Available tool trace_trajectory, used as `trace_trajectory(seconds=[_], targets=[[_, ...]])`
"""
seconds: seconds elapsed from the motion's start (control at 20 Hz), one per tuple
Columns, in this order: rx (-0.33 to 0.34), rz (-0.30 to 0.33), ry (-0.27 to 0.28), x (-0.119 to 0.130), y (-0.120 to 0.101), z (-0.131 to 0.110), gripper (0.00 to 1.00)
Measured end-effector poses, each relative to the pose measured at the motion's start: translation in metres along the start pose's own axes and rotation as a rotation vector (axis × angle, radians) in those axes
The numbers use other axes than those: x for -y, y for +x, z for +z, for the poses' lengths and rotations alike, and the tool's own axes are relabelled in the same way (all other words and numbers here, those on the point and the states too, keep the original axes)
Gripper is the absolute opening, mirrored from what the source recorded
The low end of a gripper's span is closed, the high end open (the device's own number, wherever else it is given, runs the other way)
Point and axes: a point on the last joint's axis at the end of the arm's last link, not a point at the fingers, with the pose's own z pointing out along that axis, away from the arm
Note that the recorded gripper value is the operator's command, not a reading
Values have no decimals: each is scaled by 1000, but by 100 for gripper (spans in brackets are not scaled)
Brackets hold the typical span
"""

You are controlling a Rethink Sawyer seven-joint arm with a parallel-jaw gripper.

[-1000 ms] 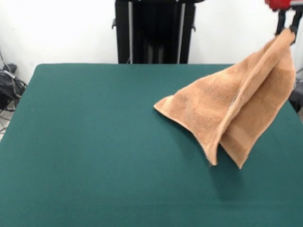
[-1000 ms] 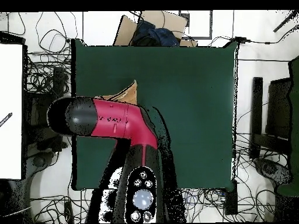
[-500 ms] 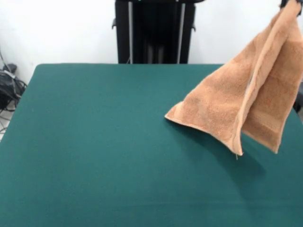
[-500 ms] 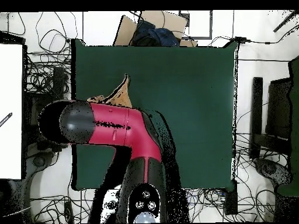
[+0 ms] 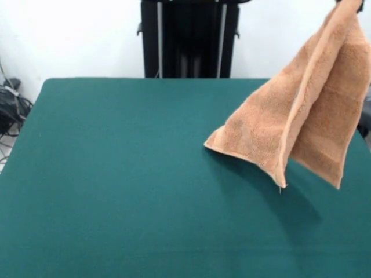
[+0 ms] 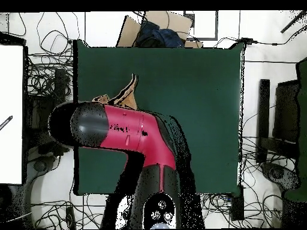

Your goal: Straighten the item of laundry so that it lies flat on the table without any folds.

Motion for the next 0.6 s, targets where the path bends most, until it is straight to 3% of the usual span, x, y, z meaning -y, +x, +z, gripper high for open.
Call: trace_trajectory(seconds=[0.6], targets=[[-51, 96, -28, 39, 15, 12, 0]])
